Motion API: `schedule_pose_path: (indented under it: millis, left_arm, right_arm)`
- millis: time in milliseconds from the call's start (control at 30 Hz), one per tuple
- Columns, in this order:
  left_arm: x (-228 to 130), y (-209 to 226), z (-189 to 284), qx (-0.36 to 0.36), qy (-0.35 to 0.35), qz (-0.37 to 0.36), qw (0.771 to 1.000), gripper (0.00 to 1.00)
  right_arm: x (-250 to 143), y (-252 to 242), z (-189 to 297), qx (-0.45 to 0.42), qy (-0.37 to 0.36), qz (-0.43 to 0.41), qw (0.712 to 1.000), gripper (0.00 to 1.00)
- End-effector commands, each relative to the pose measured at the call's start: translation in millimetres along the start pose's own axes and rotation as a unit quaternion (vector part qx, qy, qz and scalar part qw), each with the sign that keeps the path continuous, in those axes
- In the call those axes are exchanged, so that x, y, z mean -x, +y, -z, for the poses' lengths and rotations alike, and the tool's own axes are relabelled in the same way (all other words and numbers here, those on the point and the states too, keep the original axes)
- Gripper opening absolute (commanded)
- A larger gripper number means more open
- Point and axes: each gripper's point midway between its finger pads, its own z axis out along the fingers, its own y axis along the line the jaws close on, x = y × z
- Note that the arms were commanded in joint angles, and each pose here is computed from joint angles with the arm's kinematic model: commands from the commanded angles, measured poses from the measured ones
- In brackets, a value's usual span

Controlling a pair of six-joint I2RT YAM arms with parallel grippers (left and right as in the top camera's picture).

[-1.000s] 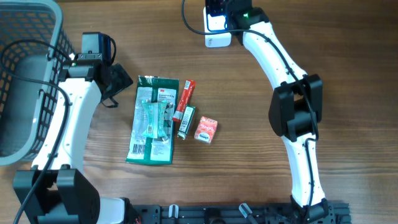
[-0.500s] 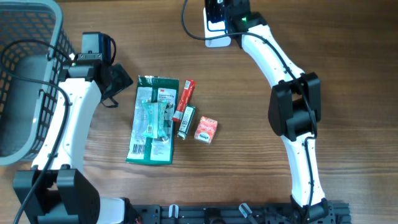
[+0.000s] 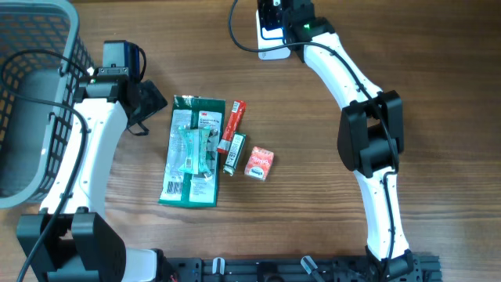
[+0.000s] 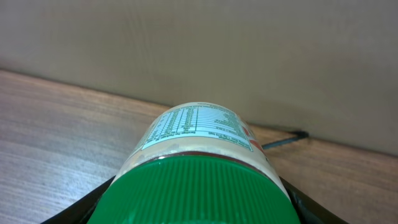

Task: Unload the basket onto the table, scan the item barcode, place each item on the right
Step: 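Hold the green cylinder label over the scanner window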

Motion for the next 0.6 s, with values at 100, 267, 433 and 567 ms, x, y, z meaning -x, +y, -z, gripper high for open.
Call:
schedule_pose_path:
  millis: [100,267,433,567]
  left_arm:
    - [-1,5,-4,0.012,0.002,0.011,1.000,1.00]
    - [-1,5,-4,0.012,0.002,0.011,1.000,1.00]
    - [-1,5,-4,0.012,0.002,0.010,1.000,1.00]
    - [-1,5,-4,0.012,0.002,0.010,1.000,1.00]
  right_arm:
    - [32,-2,15,0.007,-0.041,-0.010,0.999,0.05]
    - [87,-13,64,0.002,-0.087,-0.016,0.996,0.04]
    - [119,-35,136,-0.012,-0.078,-0.024,0.997,0.04]
    - [96,-68,184,-0.038,0.001,-0.051,0.998,0.04]
